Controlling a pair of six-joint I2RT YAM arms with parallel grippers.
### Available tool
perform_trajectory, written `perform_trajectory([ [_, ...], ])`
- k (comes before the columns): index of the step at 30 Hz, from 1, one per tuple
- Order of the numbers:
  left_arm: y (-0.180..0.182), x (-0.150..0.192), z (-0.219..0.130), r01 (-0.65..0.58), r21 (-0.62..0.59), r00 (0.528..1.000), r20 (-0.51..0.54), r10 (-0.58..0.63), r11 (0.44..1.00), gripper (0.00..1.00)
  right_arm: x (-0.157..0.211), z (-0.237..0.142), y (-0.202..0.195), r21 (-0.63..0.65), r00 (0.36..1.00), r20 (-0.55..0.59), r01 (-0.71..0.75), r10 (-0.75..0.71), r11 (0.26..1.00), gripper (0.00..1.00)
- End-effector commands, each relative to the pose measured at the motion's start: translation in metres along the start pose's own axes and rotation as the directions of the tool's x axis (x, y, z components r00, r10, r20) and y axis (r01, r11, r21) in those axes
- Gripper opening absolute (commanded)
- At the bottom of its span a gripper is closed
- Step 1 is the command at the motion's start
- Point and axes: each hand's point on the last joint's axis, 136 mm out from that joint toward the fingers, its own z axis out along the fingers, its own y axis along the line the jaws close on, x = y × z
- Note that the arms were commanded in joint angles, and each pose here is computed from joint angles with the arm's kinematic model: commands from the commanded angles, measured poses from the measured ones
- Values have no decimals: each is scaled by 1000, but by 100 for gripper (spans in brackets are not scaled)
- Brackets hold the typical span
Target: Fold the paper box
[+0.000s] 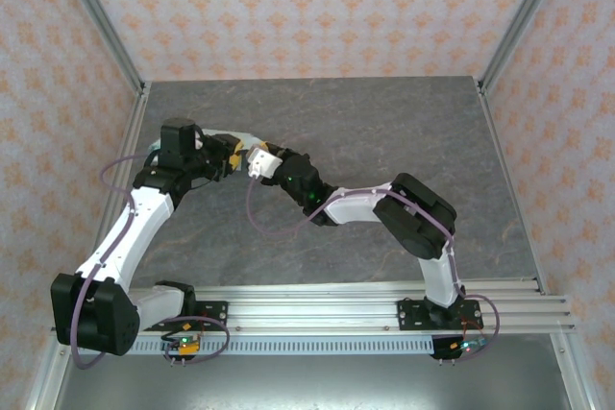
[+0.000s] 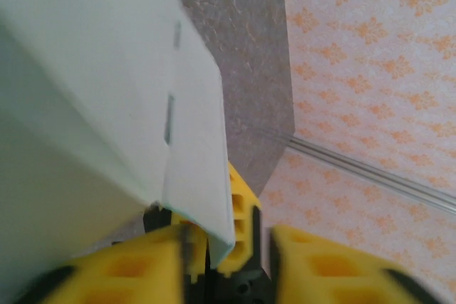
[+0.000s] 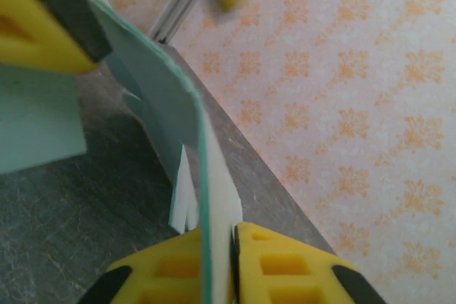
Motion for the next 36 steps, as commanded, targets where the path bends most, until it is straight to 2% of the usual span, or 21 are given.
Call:
perform_trajectory([
  [1,-32,1,-13,-33,66,999,1,33,997,70,-17,-10,-20,18,1000,11,-15,15,1000,6],
  [4,-51,-1,-26,-98,92,995,33,95,991,87,-16,-14,-33,8,998,-41,-56,57,998,2],
  [8,-84,-1,-46,-173,174,984,65,164,969,100,-10,-31,-64,-67,960,-139,-252,241,965,0],
  [10,-100,-1,-59,-246,196,968,97,231,949,100,-6,-42,-84,-92,924,-181,-358,338,929,0],
  [12,-117,-6,-81,-370,157,923,172,344,915,100,-2,-56,-99,-121,877,-253,-447,408,886,0],
  [13,-128,-9,-95,-444,124,884,220,412,888,100,0,-64,-107,-137,848,-288,-496,445,857,0],
  [15,-150,-11,-120,-562,84,804,291,519,823,100,1,-81,-121,-162,774,-342,-607,532,778,0],
  [18,-169,-13,-143,-682,26,687,365,628,731,100,-4,-105,-137,-228,618,-399,-782,677,580,0],
  [19,-170,-16,-145,-703,0,659,377,651,711,100,-4,-113,-141,-243,557,-430,-829,710,503,0],
  [22,-161,-22,-138,-729,-53,621,369,691,683,100,1,-127,-144,-219,371,-556,-928,744,300,0],
  [25,-142,-26,-113,-731,-58,631,320,706,680,100,21,-132,-138,-84,180,-676,-982,715,168,0],
  [27,-126,-25,-91,-723,-42,658,263,706,689,100,31,-134,-133,-8,63,-723,-997,688,83,1],
  [29,-107,-23,-69,-702,-32,695,187,694,711,100,43,-134,-127,73,-33,-742,-997,670,32,2],
  [32,-79,-20,-41,-667,-9,740,107,664,745,100,58,-135,-123,143,-84,-740,-989,668,34,3],
  [36,-56,-21,-24,-633,5,772,90,630,775,100,75,-137,-124,231,-126,-717,-971,685,64,4],
])
